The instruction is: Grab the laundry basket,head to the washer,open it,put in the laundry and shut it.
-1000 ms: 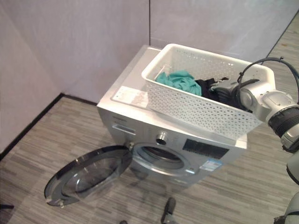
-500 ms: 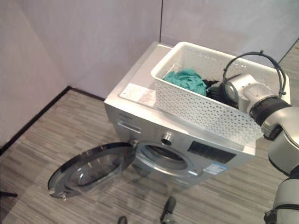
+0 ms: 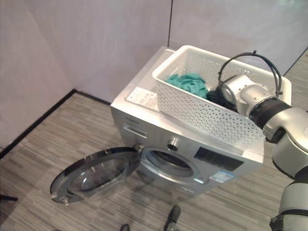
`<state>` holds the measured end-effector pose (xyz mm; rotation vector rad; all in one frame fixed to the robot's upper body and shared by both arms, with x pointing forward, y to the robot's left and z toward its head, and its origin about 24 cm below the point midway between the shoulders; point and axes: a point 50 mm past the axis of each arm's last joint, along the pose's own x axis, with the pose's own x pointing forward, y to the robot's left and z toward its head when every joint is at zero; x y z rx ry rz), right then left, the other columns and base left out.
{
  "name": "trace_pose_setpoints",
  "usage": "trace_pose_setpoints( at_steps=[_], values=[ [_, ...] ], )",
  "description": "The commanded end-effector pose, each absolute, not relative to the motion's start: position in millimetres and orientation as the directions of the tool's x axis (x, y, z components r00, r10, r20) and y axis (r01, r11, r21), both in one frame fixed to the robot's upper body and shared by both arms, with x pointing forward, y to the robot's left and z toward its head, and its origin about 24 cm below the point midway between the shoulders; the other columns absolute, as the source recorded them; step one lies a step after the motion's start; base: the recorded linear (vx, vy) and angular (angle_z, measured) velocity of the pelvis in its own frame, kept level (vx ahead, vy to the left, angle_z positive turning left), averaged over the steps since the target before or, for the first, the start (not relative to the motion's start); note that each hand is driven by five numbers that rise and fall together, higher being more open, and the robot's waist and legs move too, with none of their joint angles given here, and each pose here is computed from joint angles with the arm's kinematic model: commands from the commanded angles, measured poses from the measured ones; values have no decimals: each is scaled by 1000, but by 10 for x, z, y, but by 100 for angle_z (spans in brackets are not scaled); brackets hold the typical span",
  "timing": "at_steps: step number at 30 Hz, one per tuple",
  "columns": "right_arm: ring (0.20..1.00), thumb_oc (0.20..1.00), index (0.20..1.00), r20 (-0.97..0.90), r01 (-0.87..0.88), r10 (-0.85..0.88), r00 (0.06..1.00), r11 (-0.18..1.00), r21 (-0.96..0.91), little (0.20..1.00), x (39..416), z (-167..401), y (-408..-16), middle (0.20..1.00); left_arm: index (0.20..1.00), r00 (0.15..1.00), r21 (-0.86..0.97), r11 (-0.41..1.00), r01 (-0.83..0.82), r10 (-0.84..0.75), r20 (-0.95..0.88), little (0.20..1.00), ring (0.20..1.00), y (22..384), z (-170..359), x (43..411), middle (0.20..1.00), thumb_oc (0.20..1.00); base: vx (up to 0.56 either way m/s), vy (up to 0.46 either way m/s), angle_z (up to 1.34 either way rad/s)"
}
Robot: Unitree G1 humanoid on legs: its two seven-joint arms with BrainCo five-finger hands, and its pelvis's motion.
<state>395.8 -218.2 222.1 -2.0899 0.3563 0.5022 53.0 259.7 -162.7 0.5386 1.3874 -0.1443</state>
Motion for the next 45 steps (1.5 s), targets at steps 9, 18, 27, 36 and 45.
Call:
trace_pose_setpoints(
  at_steps=[9,18,27,36,45],
  values=[
    [200,200,200,-52,-63,-71,996,-165,-984,200,4065,3130,-2389,200,1000,185,306,873,380,252,-950,1000,1000,2707,-1588,592,1000,1000,0,0,0],
    [200,200,200,253,309,-182,950,452,-837,200,3887,3662,-2812,200,1000,243,290,894,342,213,-946,1000,1000,2595,-1603,695,1000,1000,7,3,-2],
    [200,200,200,555,520,-193,809,676,-522,200,3693,4329,-2618,200,1000,645,257,906,336,-23,-763,1000,1000,2355,-1210,1511,1000,1000,-9,14,3],
    [200,200,200,643,444,-181,744,854,-273,200,3665,4547,-2322,200,1000,838,163,923,348,-228,-495,1000,1000,2353,-383,1924,1000,1000,-11,13,9],
    [200,200,200,790,257,-133,599,966,-32,200,3442,5020,-1670,200,1000,886,45,906,421,-399,-237,1000,1000,2177,370,2082,1000,1000,4,-2,12]
  ],
)
